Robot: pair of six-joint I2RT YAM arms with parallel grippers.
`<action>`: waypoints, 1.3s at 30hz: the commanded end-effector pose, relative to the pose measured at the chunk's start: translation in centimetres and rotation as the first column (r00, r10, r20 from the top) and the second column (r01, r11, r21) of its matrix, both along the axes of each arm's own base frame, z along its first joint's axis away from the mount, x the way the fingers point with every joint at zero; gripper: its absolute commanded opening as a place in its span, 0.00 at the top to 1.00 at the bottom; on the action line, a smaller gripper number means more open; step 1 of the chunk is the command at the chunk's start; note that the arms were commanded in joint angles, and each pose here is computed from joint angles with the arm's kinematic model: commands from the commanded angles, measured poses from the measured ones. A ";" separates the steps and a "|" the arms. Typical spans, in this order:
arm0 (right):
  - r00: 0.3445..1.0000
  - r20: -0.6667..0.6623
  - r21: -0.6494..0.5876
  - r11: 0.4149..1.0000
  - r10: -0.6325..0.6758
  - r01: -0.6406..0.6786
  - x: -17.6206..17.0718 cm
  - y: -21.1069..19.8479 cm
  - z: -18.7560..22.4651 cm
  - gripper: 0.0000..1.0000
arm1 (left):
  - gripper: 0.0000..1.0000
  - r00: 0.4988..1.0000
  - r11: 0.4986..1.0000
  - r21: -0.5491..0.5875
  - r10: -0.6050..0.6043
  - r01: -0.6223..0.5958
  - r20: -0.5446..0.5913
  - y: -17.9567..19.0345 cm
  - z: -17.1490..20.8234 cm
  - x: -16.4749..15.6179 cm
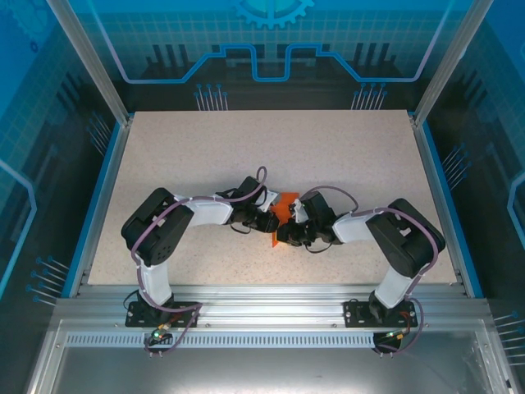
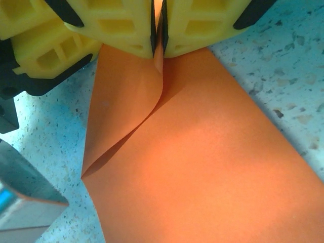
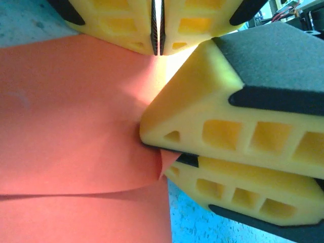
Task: Fold a paper plane with a square sheet of paper (pick it up from the middle)
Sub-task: Third fold the triangle at the center of the table.
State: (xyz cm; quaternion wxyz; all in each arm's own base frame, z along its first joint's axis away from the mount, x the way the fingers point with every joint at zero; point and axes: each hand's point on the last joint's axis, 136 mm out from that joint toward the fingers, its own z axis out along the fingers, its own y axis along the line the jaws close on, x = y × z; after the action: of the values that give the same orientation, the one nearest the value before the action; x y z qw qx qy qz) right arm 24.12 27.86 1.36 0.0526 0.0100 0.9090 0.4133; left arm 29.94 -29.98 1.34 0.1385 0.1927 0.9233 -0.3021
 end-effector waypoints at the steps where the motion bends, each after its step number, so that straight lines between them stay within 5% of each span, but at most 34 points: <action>1: 1.000 -0.021 -0.028 1.000 -0.006 0.005 -0.4 0.2 -1.8 0.88 | 0.84 0.998 0.996 0.094 0.011 -0.005 -0.064 1.8 -3.0 -0.9; 11: 0.998 0.055 0.013 1.000 0.009 -0.010 -0.8 1.1 1.8 0.86 | 0.84 0.998 0.996 0.092 0.009 -0.003 -0.063 1.8 -2.9 -1.0; 22: 1.000 -0.011 -0.048 0.999 -0.006 0.005 -1.5 1.0 -1.8 0.87 | 0.84 0.998 0.996 0.086 0.007 -0.002 -0.065 1.7 -2.8 -0.9; 39: 1.000 0.008 -0.045 0.999 0.023 -0.022 -2.1 2.1 -0.4 0.87 | 0.84 0.997 0.996 0.087 0.008 -0.001 -0.071 1.7 -2.9 -0.9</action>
State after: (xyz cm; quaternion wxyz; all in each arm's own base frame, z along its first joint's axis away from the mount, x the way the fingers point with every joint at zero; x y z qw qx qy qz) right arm 22.51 29.60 1.93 0.0642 -0.0025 0.9105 0.4085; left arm 29.97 -30.01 1.38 0.1366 0.1932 0.9220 -0.3064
